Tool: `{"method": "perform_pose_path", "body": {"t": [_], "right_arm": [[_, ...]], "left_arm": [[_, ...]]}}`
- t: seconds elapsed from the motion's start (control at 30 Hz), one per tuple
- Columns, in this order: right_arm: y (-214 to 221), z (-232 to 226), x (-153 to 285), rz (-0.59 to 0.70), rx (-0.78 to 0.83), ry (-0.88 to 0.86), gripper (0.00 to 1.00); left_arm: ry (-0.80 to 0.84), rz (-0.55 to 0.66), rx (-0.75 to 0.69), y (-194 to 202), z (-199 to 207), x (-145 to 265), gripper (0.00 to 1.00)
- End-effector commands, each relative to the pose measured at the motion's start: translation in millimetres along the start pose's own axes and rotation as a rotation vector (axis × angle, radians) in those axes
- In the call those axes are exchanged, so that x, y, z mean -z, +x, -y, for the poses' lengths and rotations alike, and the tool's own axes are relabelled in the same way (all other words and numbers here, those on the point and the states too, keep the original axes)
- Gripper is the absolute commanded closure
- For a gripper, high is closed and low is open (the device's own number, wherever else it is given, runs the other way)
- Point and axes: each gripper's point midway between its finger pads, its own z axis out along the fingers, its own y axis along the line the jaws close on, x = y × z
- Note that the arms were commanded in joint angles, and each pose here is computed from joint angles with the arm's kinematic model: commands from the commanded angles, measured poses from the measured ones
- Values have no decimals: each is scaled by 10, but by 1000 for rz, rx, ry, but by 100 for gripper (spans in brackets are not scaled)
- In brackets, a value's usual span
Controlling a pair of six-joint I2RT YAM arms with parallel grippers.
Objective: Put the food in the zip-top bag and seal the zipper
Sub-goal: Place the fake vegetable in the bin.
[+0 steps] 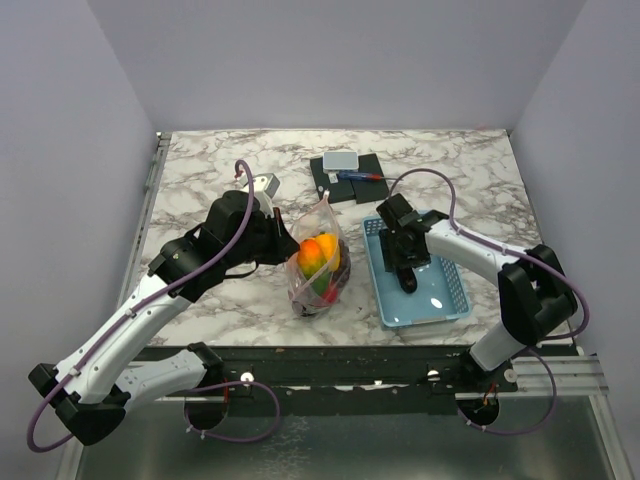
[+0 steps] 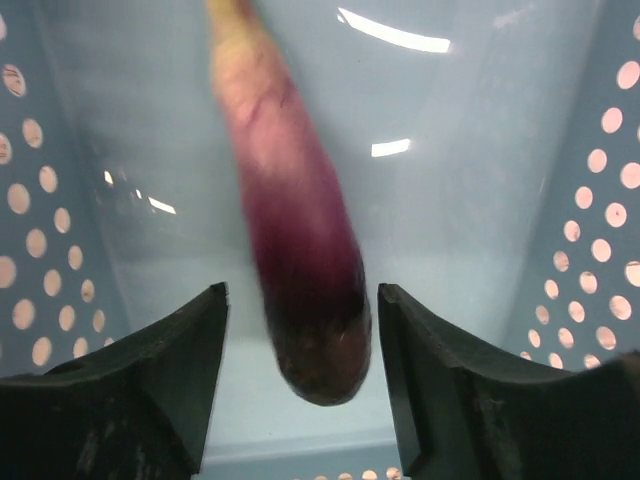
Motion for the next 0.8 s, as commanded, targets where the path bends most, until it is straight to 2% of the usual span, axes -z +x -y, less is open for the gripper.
{"method": "perform_pose_path", "body": {"t": [0.0, 0.1, 0.2, 0.43, 0.57, 0.77], "right_arm": [[-72, -84, -27, 35, -43, -44, 31], [-62, -65, 40, 49, -56, -50, 24], [-31, -48, 127, 64, -78, -63, 21], [109, -11, 276, 121, -183, -106, 20], [211, -33, 233, 144, -229, -137, 20], [232, -65, 134, 250, -308, -192, 20]], "left_arm": [[23, -5, 7, 35, 32, 29, 100], [21, -8, 10, 40, 28, 27, 100], [18, -8, 11, 38, 24, 20, 100], [10, -14, 10, 38, 15, -15, 100], [6, -19, 9, 39, 12, -46, 100], [4, -26, 10, 49, 8, -78, 100]]}}
